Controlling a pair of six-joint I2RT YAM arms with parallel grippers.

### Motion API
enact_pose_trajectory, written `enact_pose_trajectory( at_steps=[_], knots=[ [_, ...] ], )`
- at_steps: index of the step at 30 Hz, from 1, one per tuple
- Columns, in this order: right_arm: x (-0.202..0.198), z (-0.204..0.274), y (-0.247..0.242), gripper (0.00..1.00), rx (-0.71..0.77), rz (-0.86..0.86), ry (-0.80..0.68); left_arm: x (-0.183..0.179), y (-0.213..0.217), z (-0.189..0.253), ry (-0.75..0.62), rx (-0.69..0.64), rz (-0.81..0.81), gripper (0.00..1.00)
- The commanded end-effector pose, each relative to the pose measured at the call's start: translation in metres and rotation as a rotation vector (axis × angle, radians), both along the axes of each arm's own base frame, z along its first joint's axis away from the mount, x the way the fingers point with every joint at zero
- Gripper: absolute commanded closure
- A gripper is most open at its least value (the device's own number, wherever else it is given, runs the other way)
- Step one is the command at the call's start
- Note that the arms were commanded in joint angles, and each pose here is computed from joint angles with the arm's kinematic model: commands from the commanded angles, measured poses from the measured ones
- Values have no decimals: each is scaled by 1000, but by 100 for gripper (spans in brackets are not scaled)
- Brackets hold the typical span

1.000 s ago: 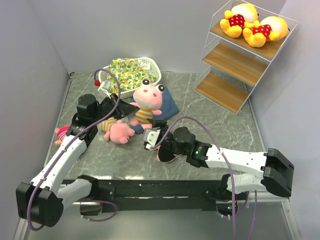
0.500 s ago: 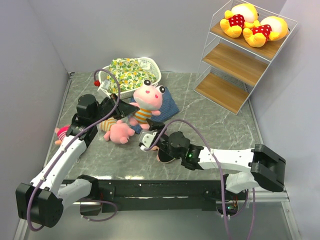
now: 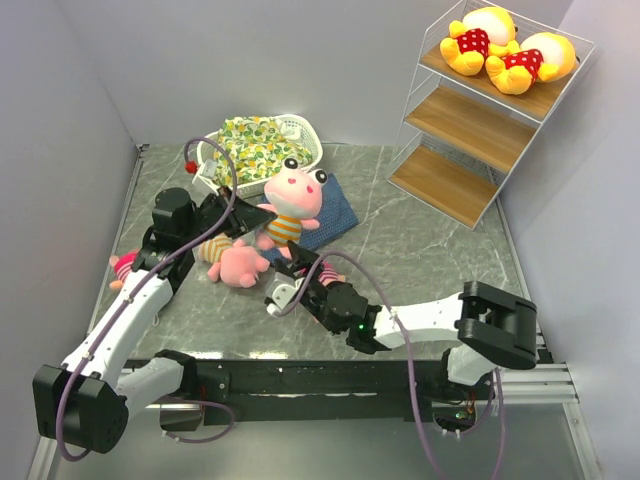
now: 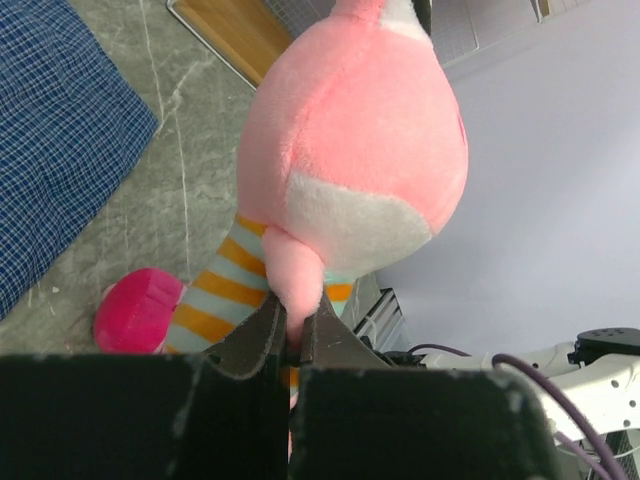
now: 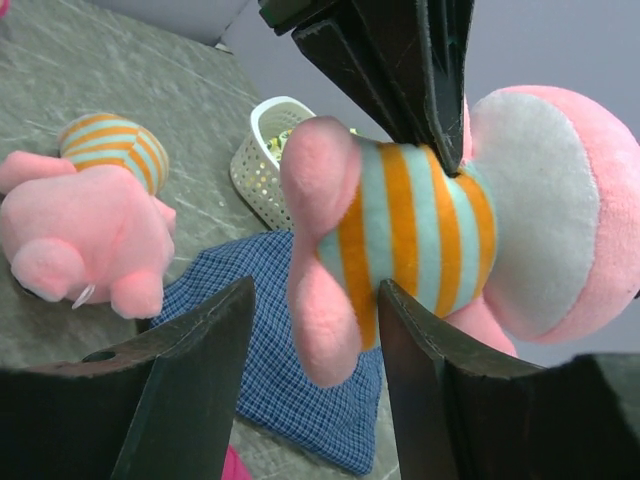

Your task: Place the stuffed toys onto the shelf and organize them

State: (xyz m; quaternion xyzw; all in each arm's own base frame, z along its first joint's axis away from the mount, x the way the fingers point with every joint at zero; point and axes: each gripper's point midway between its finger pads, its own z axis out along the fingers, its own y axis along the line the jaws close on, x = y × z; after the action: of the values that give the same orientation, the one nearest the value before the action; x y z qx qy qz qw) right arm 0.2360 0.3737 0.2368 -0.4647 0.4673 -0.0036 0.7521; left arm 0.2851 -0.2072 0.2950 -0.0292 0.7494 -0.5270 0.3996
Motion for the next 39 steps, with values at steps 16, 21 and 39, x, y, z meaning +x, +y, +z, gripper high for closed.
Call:
enact_pose_trajectory(
  at_steps=[16,21,39],
  knots=[
    [11,34,-28,100,109,-99,-89,-3,-2,36,-29,-68,-40,81],
    [8,42,-50,100,49,-19,-26,7,-2,35,-38,-19,-39,31],
    [96,121,-229,100,-119,-358,26,35,52,0,-181,370,225,4]
  ],
)
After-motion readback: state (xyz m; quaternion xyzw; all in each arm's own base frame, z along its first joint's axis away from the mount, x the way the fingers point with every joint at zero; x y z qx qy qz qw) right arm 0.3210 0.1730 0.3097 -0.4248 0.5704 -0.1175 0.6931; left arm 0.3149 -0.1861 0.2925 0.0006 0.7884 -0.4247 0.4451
